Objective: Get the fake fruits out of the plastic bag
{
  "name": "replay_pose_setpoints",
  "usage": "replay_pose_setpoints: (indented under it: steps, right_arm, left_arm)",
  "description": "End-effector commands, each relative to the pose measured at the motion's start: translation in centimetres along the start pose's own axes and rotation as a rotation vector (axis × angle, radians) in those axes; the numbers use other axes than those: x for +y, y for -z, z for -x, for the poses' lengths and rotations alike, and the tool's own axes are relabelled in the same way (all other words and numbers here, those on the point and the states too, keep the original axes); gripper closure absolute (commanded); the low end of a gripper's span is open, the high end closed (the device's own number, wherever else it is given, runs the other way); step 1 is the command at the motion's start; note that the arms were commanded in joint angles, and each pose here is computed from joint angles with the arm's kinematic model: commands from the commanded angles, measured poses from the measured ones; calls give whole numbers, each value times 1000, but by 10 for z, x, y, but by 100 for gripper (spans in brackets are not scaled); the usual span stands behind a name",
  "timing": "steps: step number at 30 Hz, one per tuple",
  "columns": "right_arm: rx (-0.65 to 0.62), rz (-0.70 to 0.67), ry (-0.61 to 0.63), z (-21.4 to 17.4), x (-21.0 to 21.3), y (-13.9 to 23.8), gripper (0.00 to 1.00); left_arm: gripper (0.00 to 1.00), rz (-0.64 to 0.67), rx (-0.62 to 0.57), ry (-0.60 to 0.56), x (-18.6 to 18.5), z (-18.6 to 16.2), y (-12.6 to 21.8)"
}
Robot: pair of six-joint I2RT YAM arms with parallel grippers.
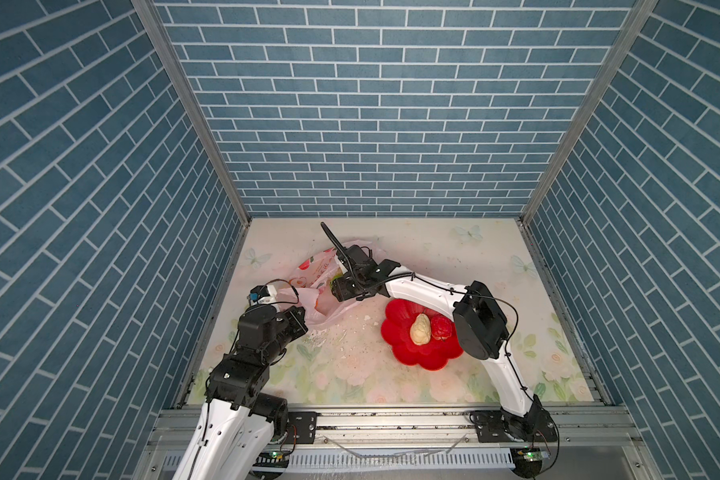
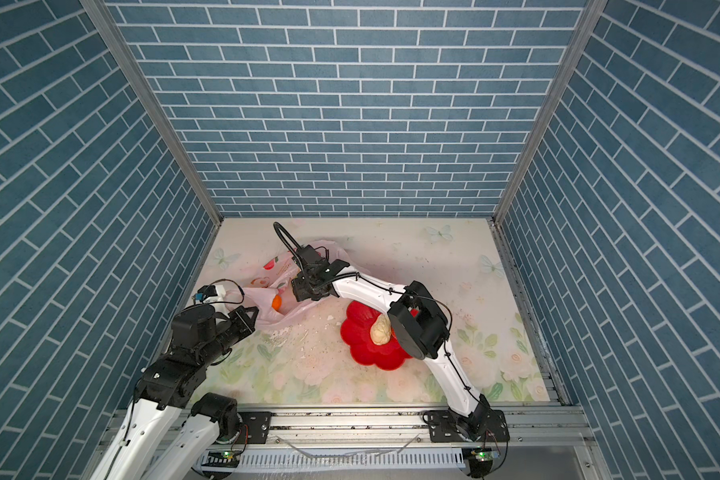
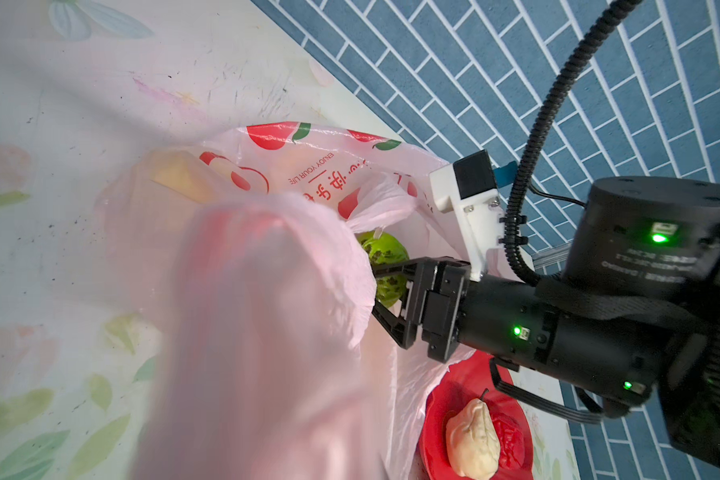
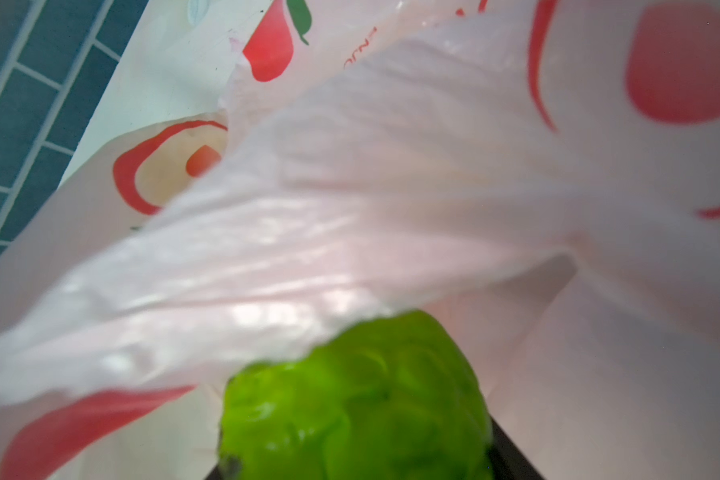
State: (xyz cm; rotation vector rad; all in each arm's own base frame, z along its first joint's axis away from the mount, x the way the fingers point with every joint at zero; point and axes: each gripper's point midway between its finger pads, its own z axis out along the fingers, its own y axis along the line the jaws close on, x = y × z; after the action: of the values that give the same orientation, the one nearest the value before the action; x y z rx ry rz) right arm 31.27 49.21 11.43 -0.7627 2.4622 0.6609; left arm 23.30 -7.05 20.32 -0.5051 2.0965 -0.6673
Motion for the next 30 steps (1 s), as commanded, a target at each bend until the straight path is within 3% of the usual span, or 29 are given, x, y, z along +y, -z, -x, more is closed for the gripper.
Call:
replay_pose_setpoints:
  steps: [1, 15, 30]
  right_arm:
    - [-23, 33, 76, 9, 19, 47, 83]
    - [-47, 104, 80, 1, 41, 141, 83]
    - [16, -184, -20, -88, -42, 220, 83]
  left_arm:
    - [100, -18, -38, -26, -8, 11, 3]
    - [100, -34, -19, -22, -4, 1, -5]
    - [100, -33, -13, -27, -4, 1, -15]
